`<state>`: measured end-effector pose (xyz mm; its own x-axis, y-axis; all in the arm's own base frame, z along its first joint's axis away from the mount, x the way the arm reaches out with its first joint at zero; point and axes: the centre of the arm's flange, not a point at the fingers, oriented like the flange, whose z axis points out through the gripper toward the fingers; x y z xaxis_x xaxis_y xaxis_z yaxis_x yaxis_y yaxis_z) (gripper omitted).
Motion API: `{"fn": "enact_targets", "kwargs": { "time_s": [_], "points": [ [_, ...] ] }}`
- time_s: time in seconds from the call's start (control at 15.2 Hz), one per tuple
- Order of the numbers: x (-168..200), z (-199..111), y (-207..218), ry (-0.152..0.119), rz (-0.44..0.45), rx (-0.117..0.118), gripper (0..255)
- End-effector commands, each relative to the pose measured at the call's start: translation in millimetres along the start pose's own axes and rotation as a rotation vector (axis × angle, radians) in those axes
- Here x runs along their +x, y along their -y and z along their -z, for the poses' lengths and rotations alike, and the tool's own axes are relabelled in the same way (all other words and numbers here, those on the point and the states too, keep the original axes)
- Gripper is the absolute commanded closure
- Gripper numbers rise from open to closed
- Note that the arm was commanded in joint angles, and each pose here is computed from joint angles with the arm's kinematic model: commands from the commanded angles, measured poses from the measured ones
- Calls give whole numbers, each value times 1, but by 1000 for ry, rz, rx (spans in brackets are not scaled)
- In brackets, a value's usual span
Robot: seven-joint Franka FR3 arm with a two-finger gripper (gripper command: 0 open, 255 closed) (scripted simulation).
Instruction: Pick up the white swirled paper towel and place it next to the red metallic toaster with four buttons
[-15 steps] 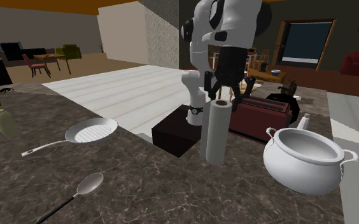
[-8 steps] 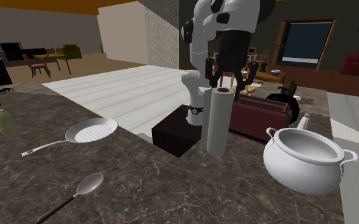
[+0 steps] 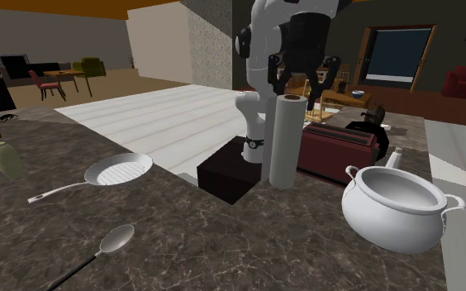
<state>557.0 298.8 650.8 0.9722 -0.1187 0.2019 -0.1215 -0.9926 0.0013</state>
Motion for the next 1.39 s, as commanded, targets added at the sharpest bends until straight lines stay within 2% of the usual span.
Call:
{"fn": "enact_targets", "kwargs": {
  "time_s": [0.0,0.46,1.32],
  "points": [
    [2,10,0,0,0,0,255],
    [9,45,0,0,0,0,255],
    [-158,81,-19,0,0,0,255]
  ]
}}
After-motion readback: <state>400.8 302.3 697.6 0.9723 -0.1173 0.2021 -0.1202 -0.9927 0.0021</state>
